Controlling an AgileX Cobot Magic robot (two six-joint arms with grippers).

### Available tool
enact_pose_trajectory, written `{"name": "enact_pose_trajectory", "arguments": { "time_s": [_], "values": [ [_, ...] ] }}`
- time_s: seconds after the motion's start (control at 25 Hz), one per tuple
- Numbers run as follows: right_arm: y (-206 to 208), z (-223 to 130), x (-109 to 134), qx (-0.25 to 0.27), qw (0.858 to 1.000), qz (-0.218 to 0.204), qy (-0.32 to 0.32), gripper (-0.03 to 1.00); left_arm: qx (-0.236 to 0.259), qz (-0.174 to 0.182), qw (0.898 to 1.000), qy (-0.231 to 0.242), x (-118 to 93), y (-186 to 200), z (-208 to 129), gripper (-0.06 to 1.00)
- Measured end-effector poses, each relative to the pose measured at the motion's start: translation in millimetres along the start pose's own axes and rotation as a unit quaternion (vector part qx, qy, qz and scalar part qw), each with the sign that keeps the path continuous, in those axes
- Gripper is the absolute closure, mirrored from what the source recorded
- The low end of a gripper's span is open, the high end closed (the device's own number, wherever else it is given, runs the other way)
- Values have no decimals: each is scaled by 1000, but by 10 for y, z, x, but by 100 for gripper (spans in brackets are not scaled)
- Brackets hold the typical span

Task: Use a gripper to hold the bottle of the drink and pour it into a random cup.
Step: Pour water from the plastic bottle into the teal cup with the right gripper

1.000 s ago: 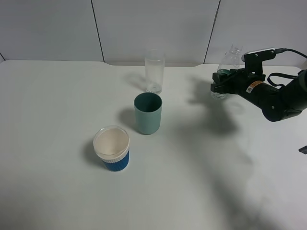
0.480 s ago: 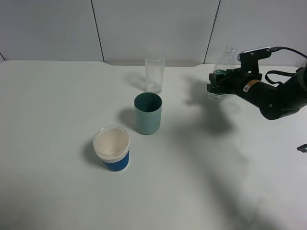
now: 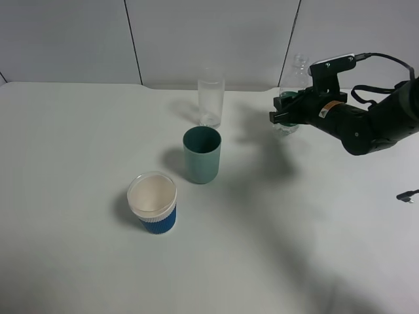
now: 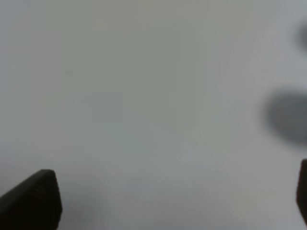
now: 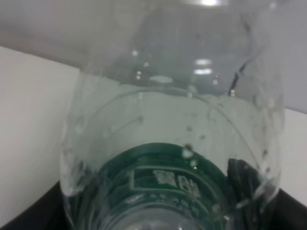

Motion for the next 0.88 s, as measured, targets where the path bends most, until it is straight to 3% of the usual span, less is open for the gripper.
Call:
{"name": "enact_pose_trajectory", "arguments": {
  "time_s": [0.2, 0.48, 0.88],
  "values": [
    [54, 155, 101, -7, 1000, 9, 3, 40, 0, 0, 1000, 0, 0, 0, 0, -5],
    [43, 324, 82, 26, 1000, 5, -3, 40, 0, 0, 1000, 0, 0, 0, 0, -5],
    [-47, 538, 441, 41, 994, 56, 86, 40, 0, 0, 1000, 0, 0, 0, 0, -5]
  ]
}}
Point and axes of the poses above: a point on each arm's last joint axis where the gripper is mounted, y pointing back along that axis away from the gripper, x along the wrist's bending axis when the last joint is at zero, z = x × y, the point moved 4 cm from there along -y, pointing out along that axis toward the gripper, and after that the axes turned 1 degree about y, right-handed, at the moved point
